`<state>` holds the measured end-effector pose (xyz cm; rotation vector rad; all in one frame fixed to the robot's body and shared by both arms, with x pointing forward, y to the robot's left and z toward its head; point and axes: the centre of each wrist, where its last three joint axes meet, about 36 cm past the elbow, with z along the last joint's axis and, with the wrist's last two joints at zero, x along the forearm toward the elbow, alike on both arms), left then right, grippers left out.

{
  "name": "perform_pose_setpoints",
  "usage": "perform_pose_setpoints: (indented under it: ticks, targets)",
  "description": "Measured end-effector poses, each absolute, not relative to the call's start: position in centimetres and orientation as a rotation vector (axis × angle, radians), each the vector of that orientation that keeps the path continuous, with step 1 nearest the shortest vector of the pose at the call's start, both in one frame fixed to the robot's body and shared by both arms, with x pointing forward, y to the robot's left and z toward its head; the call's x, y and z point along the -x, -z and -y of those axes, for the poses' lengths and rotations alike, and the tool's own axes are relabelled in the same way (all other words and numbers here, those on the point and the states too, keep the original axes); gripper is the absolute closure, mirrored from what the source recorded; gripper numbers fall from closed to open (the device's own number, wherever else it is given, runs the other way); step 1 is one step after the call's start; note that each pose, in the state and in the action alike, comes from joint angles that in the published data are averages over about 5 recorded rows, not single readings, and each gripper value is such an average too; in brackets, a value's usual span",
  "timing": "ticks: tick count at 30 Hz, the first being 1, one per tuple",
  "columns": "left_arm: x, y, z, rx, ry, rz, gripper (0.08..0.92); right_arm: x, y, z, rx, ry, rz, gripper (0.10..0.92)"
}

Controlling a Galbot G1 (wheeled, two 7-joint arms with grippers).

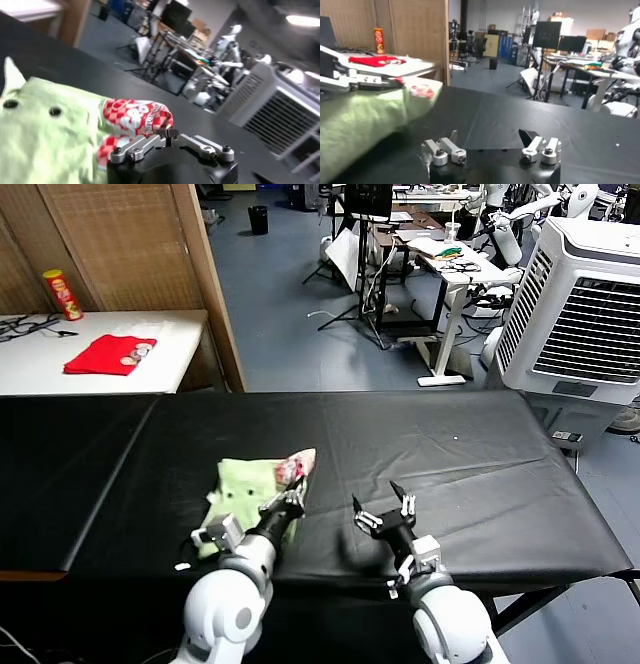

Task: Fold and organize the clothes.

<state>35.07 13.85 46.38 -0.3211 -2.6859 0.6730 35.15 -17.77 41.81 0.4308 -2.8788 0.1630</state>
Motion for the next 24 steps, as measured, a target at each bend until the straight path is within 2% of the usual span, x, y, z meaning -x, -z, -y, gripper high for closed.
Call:
perform_pose_setpoints:
  ticks: [3, 9, 11, 13, 16, 20, 24]
  targets:
    - [-34.6, -46.2, -13.3, 0.372, -0.643, 2.701, 0.754, -35.3, -41.9, 17.7, -0.46, -0.124, 2.851, 0.224]
    - [-34.0, -46.4, -13.2, 0.475, -0.623, 2.709, 0.424, -35.6, -42.1, 17.6, -0.556, -0.005, 2.752, 0.224]
    - [-33.9, -46.4, -13.4, 0.483, -0.614, 2.718, 0.314, -35.8, -42.0, 17.4, -0.565, 0.049, 2.717, 0.224]
    - [-33.8, -46.4, -13.8, 0.471, -0.599, 2.731, 0.241, -36.1, -41.9, 17.0, -0.565, 0.104, 2.684, 0.224]
    - [-33.6, -46.4, -14.5, 0.442, -0.58, 2.749, 0.206, -36.7, -41.6, 16.2, -0.558, 0.187, 2.632, 0.224]
    - [-33.2, -46.3, -15.7, 0.402, -0.569, 2.765, 0.202, -37.4, -41.2, 15.4, -0.531, 0.273, 2.576, 0.234]
    - [-32.9, -46.2, -16.9, 0.363, -0.567, 2.776, 0.201, -37.6, -40.6, 15.3, -0.516, 0.323, 2.543, 0.333]
